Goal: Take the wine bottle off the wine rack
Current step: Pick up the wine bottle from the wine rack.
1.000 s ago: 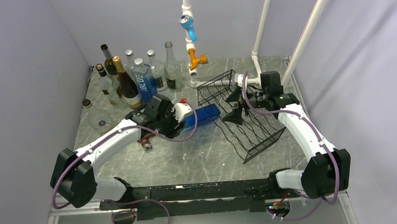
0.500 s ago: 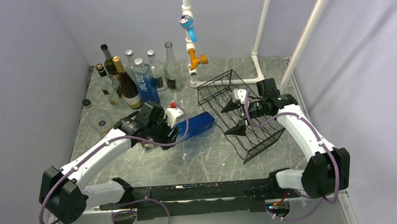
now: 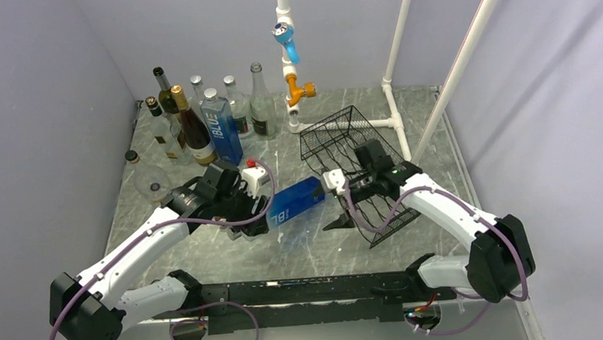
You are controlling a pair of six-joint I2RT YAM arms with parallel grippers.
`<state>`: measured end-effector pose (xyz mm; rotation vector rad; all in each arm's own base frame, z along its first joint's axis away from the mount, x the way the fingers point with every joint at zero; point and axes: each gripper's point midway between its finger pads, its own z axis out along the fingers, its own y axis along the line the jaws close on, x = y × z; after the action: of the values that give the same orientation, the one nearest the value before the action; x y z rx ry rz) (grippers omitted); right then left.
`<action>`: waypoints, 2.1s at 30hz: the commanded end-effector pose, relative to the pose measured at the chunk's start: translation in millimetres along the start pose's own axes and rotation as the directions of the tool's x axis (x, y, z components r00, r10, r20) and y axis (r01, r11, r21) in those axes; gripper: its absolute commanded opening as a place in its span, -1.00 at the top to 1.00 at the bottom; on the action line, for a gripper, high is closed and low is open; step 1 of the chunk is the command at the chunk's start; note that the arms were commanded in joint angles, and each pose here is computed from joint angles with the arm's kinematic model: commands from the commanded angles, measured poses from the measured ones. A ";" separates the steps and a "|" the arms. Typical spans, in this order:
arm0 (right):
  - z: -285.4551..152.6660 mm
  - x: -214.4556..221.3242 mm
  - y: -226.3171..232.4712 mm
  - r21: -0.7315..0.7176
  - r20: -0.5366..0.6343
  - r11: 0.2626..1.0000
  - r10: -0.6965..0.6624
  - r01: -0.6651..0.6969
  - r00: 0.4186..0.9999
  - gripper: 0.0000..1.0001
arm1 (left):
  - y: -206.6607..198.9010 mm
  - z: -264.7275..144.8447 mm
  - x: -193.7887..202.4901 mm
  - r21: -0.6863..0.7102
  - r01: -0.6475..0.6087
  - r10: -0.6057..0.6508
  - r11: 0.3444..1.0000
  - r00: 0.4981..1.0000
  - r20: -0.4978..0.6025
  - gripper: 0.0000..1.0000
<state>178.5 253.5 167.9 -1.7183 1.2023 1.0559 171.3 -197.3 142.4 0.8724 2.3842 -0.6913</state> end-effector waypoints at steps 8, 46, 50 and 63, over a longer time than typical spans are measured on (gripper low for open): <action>47.6 -23.9 -26.2 0.090 -0.154 0.958 -0.256 0.271 0.954 -0.99 | -45.5 -10.7 -42.0 0.217 0.172 -0.199 0.961 0.974 0.110 1.00; 97.8 19.5 -28.0 0.118 -0.359 0.887 -0.382 0.447 0.852 -0.97 | -67.5 -13.9 -47.4 0.442 0.286 -0.336 0.850 0.941 0.037 1.00; 99.0 20.8 -28.3 0.118 -0.360 0.886 -0.383 0.448 0.851 -0.89 | -68.1 -13.2 -47.4 0.449 0.292 -0.342 0.844 0.939 0.031 1.00; 105.3 19.9 -22.2 0.067 -0.357 0.915 -0.351 0.399 0.866 0.62 | -67.0 -14.4 -46.8 0.464 0.290 -0.351 0.837 0.935 0.048 0.85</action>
<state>189.5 342.9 107.7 -1.9667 1.0445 0.3892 136.9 -232.9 149.5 0.3919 2.6268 -1.2882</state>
